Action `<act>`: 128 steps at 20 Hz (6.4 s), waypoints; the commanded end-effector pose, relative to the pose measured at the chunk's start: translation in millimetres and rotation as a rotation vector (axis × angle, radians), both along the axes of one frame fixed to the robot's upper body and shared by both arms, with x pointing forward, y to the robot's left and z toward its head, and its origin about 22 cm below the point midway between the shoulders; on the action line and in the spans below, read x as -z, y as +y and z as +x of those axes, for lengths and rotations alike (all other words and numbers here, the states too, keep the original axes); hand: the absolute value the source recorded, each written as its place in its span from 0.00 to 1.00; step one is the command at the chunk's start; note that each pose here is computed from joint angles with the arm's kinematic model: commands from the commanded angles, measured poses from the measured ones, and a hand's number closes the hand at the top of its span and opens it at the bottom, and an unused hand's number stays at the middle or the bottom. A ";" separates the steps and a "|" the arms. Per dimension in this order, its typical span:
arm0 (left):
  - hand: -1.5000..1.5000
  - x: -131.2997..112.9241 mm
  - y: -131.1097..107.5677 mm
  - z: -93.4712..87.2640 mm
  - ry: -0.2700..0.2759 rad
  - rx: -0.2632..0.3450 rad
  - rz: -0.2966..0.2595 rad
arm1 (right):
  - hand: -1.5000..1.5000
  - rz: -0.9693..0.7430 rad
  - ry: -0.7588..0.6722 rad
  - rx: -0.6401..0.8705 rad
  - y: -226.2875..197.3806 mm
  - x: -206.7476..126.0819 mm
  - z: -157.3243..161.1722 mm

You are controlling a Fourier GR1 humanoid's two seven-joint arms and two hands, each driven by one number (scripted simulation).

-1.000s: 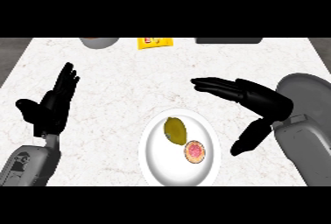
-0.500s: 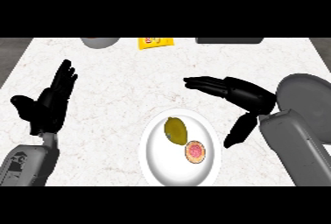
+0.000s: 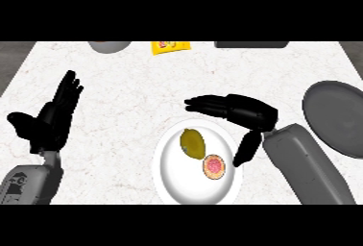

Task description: Pick the lemon from the plate and place it in the pan

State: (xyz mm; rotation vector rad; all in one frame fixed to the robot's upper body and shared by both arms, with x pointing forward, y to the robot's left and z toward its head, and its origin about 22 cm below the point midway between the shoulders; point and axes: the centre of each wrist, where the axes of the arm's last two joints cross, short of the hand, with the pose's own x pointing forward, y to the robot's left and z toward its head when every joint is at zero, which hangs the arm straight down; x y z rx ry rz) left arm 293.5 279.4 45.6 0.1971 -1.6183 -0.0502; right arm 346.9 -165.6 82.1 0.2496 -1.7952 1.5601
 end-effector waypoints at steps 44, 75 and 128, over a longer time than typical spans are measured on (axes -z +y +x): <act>0.50 -0.8 -3.1 -5.1 0.000 -0.007 -0.001 | 1.00 -0.311 -0.178 -0.095 70.8 65.8 -9.4; 0.50 -7.1 8.0 -4.2 0.008 -0.008 0.019 | 1.00 0.041 -0.303 1.374 -55.0 -84.9 -131.4; 0.50 0.6 -6.3 -0.8 -0.008 -0.012 0.001 | 0.00 0.698 0.060 1.439 -377.9 66.3 -101.2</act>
